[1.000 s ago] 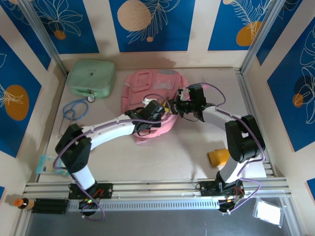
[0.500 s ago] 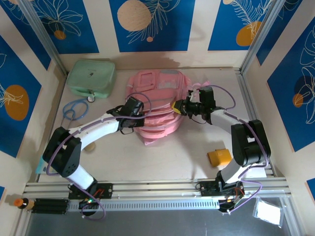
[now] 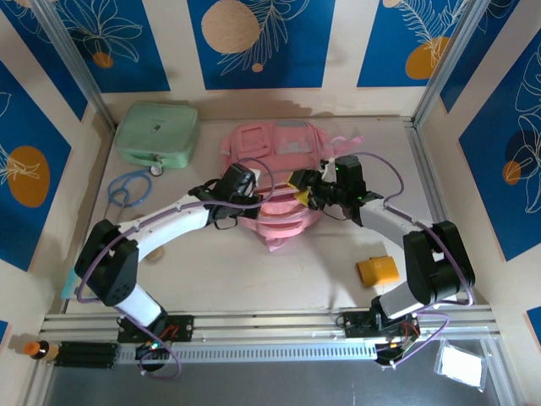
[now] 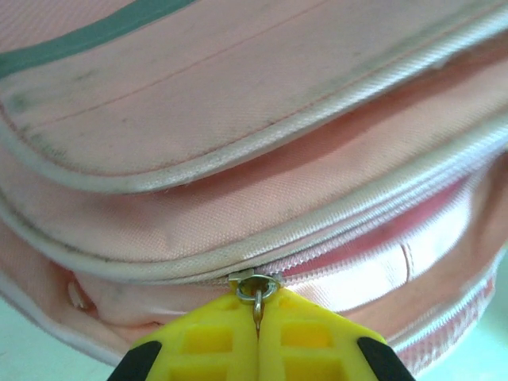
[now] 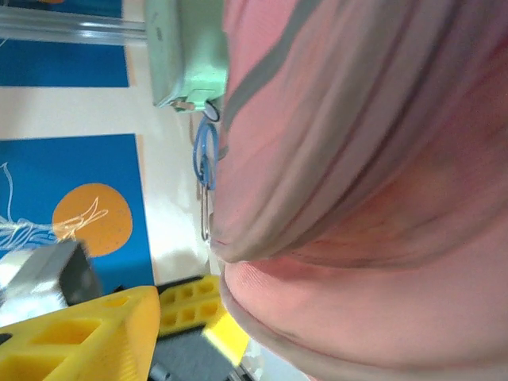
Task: Pack the student bag
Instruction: Unzip the student bag at the top-center of the table.
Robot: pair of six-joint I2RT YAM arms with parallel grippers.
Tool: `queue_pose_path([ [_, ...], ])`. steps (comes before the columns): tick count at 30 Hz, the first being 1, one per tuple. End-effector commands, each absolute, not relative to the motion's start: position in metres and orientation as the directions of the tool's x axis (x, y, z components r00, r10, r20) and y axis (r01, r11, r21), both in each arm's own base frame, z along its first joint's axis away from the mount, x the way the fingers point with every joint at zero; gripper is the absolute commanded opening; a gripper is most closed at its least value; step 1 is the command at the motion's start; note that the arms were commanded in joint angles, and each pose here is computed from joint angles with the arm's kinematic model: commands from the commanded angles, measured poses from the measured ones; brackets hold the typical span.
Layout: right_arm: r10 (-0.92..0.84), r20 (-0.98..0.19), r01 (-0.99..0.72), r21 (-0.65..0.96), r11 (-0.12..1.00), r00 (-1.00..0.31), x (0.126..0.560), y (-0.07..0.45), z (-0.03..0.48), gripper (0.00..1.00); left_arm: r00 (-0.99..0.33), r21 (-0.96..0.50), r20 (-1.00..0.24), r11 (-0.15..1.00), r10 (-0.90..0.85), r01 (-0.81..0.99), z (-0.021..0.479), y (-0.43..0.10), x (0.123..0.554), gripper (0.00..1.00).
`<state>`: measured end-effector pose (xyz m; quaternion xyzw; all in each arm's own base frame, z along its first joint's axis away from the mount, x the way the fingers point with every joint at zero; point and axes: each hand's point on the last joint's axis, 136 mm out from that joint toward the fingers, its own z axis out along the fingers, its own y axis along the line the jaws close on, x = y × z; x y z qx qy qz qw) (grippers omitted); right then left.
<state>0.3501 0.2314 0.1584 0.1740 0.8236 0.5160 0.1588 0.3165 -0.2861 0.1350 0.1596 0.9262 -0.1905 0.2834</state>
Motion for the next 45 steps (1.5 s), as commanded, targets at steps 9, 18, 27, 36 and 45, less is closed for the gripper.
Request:
queue_pose_path([
  [9,0.629,0.009,0.369,0.816,0.445,-0.778,0.361,0.218,0.148,0.62,-0.702,-0.347,-0.678,0.747,0.219,0.567,0.17,-0.375,0.309,0.0],
  [18,0.62,-0.091,0.29,0.825,0.485,-0.779,0.374,0.211,0.158,0.13,-0.717,-0.332,-0.614,0.717,0.328,0.613,0.143,-0.36,0.297,0.0],
  [27,0.618,-0.184,0.209,0.835,0.508,-0.765,0.37,0.193,0.185,0.07,-0.779,-0.366,-0.565,0.762,0.273,0.533,0.122,-0.298,0.31,0.0],
  [36,0.602,-0.174,0.191,0.849,0.492,-0.78,0.366,0.189,0.191,0.07,-0.817,-0.292,-0.52,0.847,0.249,0.444,0.109,-0.248,0.349,0.0],
  [45,0.561,-0.159,0.158,0.866,0.475,-0.812,0.364,0.2,0.194,0.07,-0.852,-0.287,-0.491,0.889,0.184,0.358,0.112,-0.222,0.417,0.04],
])
